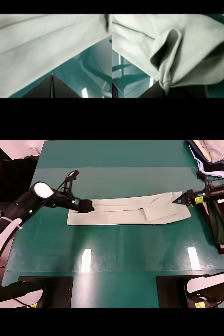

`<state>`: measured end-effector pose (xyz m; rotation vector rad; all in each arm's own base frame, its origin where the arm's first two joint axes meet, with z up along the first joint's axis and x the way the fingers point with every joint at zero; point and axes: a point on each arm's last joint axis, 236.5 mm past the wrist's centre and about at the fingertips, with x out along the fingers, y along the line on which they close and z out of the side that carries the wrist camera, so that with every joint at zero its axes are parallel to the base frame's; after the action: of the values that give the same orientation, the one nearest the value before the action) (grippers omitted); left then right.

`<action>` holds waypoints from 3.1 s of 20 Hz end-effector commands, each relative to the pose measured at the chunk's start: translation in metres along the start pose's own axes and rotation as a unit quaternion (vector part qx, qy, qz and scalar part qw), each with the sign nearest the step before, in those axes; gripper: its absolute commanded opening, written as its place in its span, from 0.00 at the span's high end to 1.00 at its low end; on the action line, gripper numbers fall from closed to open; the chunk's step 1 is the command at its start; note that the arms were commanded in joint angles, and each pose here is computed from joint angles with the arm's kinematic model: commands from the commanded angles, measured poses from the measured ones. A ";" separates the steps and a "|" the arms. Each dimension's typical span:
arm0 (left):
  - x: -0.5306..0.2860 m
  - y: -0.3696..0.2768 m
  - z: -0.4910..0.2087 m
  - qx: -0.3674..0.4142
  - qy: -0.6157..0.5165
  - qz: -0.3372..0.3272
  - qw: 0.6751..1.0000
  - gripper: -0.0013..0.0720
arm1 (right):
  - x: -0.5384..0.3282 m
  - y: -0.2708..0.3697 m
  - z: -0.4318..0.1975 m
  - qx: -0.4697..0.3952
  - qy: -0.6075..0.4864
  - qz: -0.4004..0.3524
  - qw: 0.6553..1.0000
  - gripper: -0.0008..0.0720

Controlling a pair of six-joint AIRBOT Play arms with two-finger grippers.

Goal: Fold the shirts.

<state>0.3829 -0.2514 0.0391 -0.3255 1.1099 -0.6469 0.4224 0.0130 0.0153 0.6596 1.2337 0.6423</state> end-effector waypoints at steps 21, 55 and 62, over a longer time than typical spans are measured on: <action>0.145 -0.029 0.041 0.019 0.070 -0.032 0.997 0.95 | 0.063 0.318 0.001 -0.280 0.015 0.035 0.959 0.98; -0.198 0.079 0.108 0.041 -0.057 0.169 0.983 0.95 | 0.182 0.165 -0.020 -0.160 0.107 -0.048 0.980 0.00; -0.196 0.076 0.109 0.042 -0.057 0.163 0.984 0.95 | 0.215 0.118 -0.032 0.001 0.084 -0.001 0.996 0.05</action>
<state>0.4485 -0.0766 0.1845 -0.0996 0.9957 -0.3746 0.4276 0.2511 -0.0200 0.4765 1.3648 0.7389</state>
